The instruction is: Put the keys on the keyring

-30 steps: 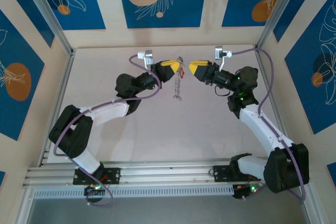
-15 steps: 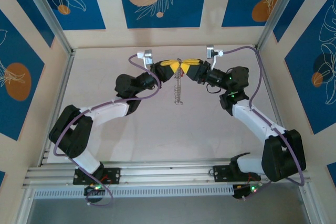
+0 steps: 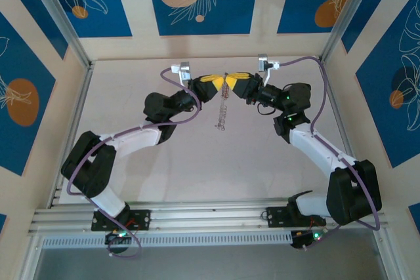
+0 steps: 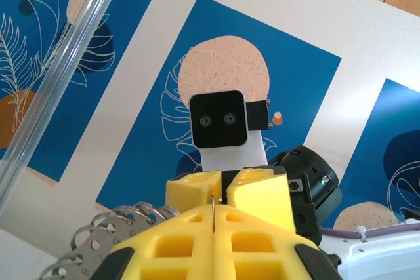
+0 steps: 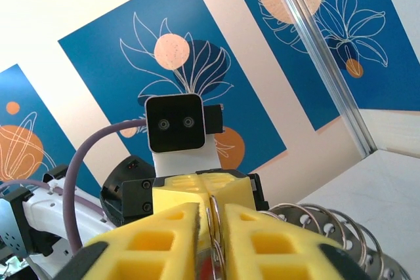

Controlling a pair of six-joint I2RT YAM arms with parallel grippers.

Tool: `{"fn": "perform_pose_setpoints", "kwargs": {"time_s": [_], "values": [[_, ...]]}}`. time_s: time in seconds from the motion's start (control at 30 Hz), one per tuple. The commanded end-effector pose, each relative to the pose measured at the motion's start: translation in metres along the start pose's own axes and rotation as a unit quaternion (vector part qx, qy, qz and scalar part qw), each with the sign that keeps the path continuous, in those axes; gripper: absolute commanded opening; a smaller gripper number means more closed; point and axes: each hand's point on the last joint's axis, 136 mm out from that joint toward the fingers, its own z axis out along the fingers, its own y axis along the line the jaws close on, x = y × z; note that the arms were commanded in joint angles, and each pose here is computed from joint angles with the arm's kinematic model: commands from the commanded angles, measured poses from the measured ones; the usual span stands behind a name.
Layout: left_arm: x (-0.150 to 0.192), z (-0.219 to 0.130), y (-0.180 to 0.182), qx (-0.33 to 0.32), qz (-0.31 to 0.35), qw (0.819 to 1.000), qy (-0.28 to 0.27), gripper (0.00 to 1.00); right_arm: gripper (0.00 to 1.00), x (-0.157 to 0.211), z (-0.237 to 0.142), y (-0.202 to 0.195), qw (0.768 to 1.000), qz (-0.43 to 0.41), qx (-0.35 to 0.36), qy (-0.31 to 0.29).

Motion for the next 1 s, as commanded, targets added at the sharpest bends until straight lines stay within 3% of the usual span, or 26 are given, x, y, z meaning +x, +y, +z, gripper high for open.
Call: {"fn": "perform_pose_setpoints", "kwargs": {"time_s": [0.0, 0.27, 0.67, 0.97], "values": [[-0.031, 0.003, -0.022, 0.031, 0.033, 0.998, -0.045, 0.00, 0.23, -0.003, 0.000, 0.008, 1.000, -0.015, -0.011, -0.004], [-0.032, 0.003, -0.022, 0.031, 0.034, 0.998, -0.047, 0.00, 0.22, 0.004, -0.002, 0.005, 1.000, -0.007, -0.008, -0.001], [-0.032, 0.005, -0.021, 0.032, 0.032, 0.998, -0.047, 0.00, 0.00, 0.004, -0.002, 0.005, 1.000, -0.008, -0.012, -0.001], [-0.028, 0.007, -0.013, 0.018, 0.042, 0.999, -0.023, 0.00, 0.00, 0.003, -0.004, 0.000, 1.000, -0.009, 0.004, 0.011]]}}
